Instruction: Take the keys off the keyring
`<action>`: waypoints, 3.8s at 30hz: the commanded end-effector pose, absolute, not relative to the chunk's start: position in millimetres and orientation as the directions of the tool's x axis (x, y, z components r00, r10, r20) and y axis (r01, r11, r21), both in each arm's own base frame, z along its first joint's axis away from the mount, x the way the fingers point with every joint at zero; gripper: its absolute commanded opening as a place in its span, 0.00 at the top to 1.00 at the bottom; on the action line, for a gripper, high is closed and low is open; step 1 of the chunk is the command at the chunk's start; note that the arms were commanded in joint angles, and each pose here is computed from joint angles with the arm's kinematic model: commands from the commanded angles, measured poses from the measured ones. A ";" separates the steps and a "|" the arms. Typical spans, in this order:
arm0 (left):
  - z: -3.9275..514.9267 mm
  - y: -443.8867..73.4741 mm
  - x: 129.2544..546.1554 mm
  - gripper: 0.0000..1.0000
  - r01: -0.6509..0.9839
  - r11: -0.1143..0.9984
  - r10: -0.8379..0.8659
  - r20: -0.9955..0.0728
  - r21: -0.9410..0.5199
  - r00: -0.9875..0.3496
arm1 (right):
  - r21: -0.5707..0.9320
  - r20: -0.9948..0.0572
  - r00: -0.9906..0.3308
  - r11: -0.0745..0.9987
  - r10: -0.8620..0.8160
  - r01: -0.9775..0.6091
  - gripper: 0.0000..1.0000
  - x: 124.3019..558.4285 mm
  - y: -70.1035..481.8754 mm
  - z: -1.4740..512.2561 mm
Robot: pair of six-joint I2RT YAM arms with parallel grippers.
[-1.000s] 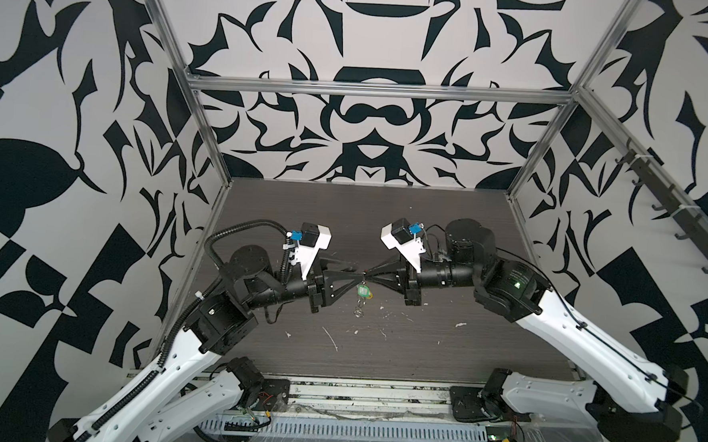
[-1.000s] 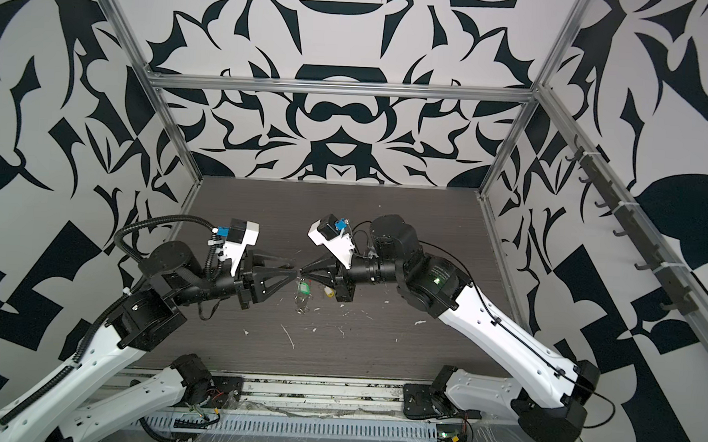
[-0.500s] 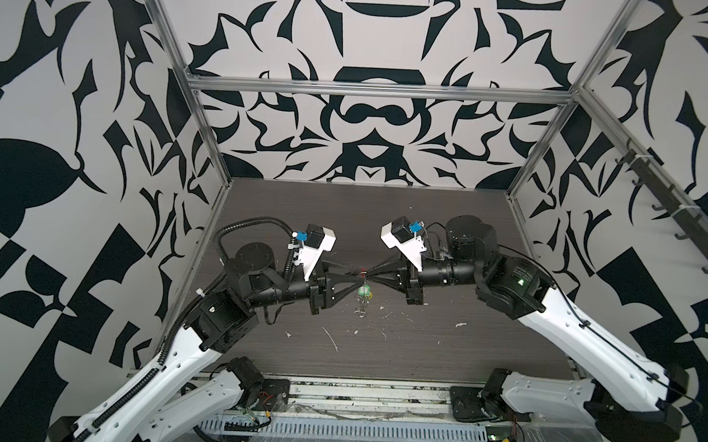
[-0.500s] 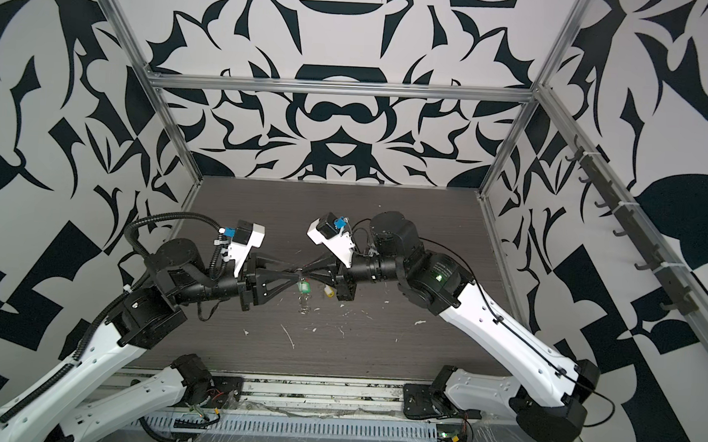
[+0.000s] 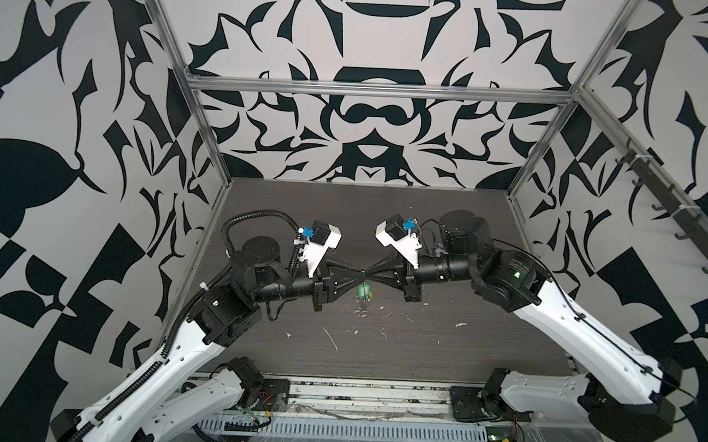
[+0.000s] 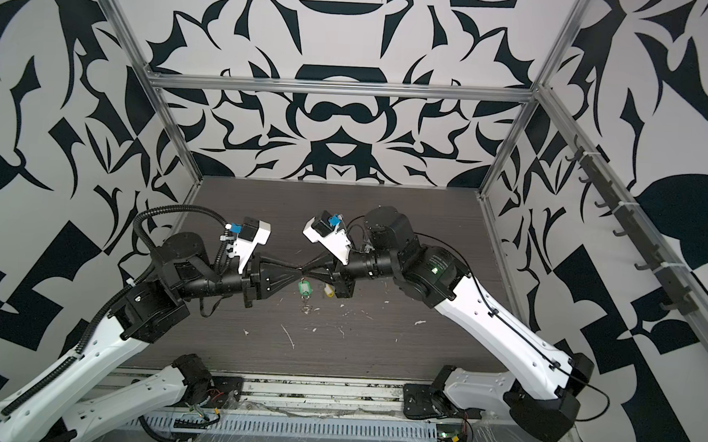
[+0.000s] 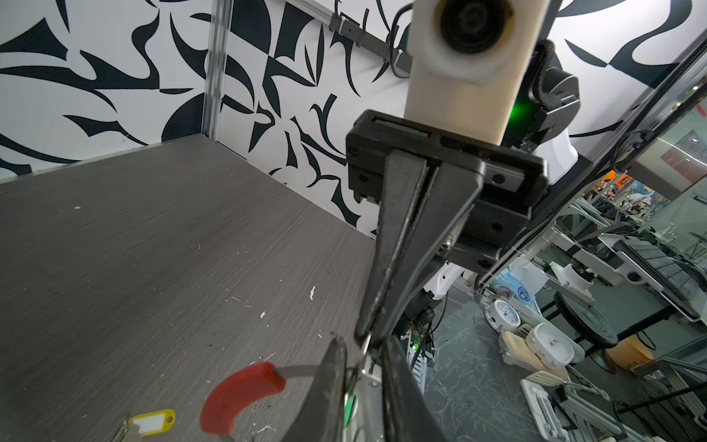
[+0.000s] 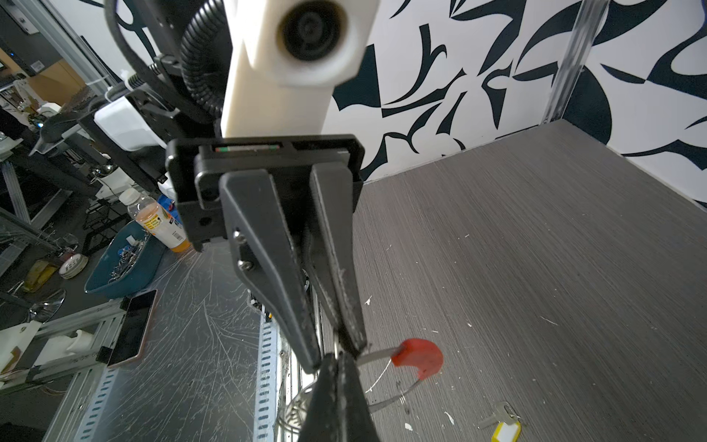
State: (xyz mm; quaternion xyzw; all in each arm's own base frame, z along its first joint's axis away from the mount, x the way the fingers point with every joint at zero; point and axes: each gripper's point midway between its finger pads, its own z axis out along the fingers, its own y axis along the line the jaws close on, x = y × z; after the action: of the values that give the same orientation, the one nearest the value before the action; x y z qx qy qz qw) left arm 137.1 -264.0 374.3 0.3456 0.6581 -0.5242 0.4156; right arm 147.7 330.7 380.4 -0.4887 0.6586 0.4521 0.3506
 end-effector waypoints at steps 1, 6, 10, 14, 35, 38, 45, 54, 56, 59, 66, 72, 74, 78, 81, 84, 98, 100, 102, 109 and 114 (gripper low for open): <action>383.3 -262.3 131.1 0.82 0.900 0.192 0.023 -0.915 -0.390 -0.402 | 0.201 -0.933 -0.216 0.082 -0.286 -0.976 1.00 143.7 329.4 406.0; 384.4 -261.2 130.8 0.93 0.900 0.197 0.023 -0.916 -0.388 -0.400 | 0.197 -0.931 -0.214 0.088 -0.297 -0.976 1.00 145.8 330.4 405.8; 385.4 -260.4 131.5 1.00 0.901 0.201 0.015 -0.919 -0.383 -0.394 | 0.201 -0.928 -0.219 0.091 -0.302 -0.975 1.00 147.7 332.3 404.9; 386.3 -259.4 133.5 1.00 0.899 0.207 -0.013 -0.920 -0.385 -0.391 | 0.203 -0.932 -0.225 0.104 -0.285 -0.974 1.00 150.8 333.7 408.3; 408.8 -245.3 143.9 1.00 0.918 0.247 -0.238 -0.938 -0.309 -0.251 | 0.184 -0.975 -0.212 0.293 -0.065 -0.938 0.45 171.8 314.2 394.0; 409.1 -245.9 145.2 1.00 0.918 0.244 -0.251 -0.935 -0.313 -0.252 | 0.177 -0.977 -0.205 0.294 -0.065 -0.939 0.43 170.3 318.4 389.0; 407.8 -247.6 147.3 1.00 0.915 0.234 -0.269 -0.926 -0.329 -0.264 | 0.144 -0.983 -0.170 0.295 -0.065 -0.945 0.38 162.8 327.1 382.7; 406.3 -250.8 146.5 1.00 0.915 0.212 -0.266 -0.922 -0.342 -0.282 | 0.125 -0.986 -0.151 0.291 -0.066 -0.948 0.43 159.8 335.1 382.7; 406.0 -250.4 146.8 1.00 0.914 0.215 -0.269 -0.921 -0.344 -0.283 | 0.126 -0.986 -0.151 0.285 -0.066 -0.950 0.48 158.5 335.9 383.3; 406.0 -251.0 146.6 1.00 0.914 0.210 -0.269 -0.920 -0.346 -0.286 | 0.128 -0.986 -0.153 0.281 -0.069 -0.951 0.54 158.3 337.6 382.7; 404.1 -253.4 145.7 1.00 0.915 0.195 -0.262 -0.918 -0.352 -0.298 | 0.129 -0.986 -0.154 0.275 -0.071 -0.953 0.59 159.7 343.1 382.0; 402.2 -254.0 146.3 1.00 0.913 0.195 -0.259 -0.917 -0.358 -0.304 | 0.125 -0.987 -0.148 0.270 -0.067 -0.955 0.65 160.8 346.7 384.4; 401.0 -254.4 146.6 1.00 0.913 0.196 -0.256 -0.917 -0.359 -0.306 | 0.123 -0.987 -0.145 0.267 -0.064 -0.956 0.70 160.7 347.0 385.8; 398.6 -254.3 147.8 1.00 0.910 0.206 -0.249 -0.918 -0.361 -0.308 | 0.122 -0.988 -0.143 0.270 -0.061 -0.955 0.78 160.3 345.9 387.4; 397.4 -254.4 148.0 1.00 0.909 0.207 -0.247 -0.918 -0.362 -0.309 | 0.122 -0.987 -0.145 0.275 -0.064 -0.954 0.88 160.5 344.8 386.8; 398.3 -252.7 147.4 1.00 0.909 0.213 -0.249 -0.920 -0.357 -0.303 | 0.125 -0.986 -0.150 0.280 -0.070 -0.952 1.00 160.3 343.2 385.0; 401.9 -243.8 146.6 1.00 0.908 0.256 -0.257 -0.928 -0.333 -0.268 | 0.142 -0.982 -0.172 0.303 -0.075 -0.942 1.00 157.9 332.9 378.5; 402.6 -242.6 146.2 1.00 0.907 0.259 -0.259 -0.929 -0.331 -0.265 | 0.141 -0.982 -0.173 0.316 -0.075 -0.938 1.00 159.3 331.0 377.7; 403.5 -241.1 145.4 1.00 0.908 0.262 -0.262 -0.929 -0.328 -0.261 | 0.138 -0.983 -0.171 0.330 -0.073 -0.934 1.00 160.9 328.8 377.5; 405.4 -238.8 141.3 1.00 0.911 0.258 -0.257 -0.932 -0.322 -0.257 | 0.125 -0.982 -0.166 0.364 -0.085 -0.923 1.00 165.3 324.4 375.2; 406.4 -238.2 138.9 1.00 0.912 0.252 -0.250 -0.932 -0.324 -0.262 | 0.116 -0.984 -0.159 0.379 -0.083 -0.918 1.00 167.5 322.5 378.5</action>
State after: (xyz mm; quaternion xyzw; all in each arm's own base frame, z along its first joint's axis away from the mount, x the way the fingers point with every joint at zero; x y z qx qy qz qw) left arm 145.8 -243.6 394.6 0.2796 0.5990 -0.5391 0.5220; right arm 162.9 331.7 362.7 -0.4014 0.6518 0.4119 0.4944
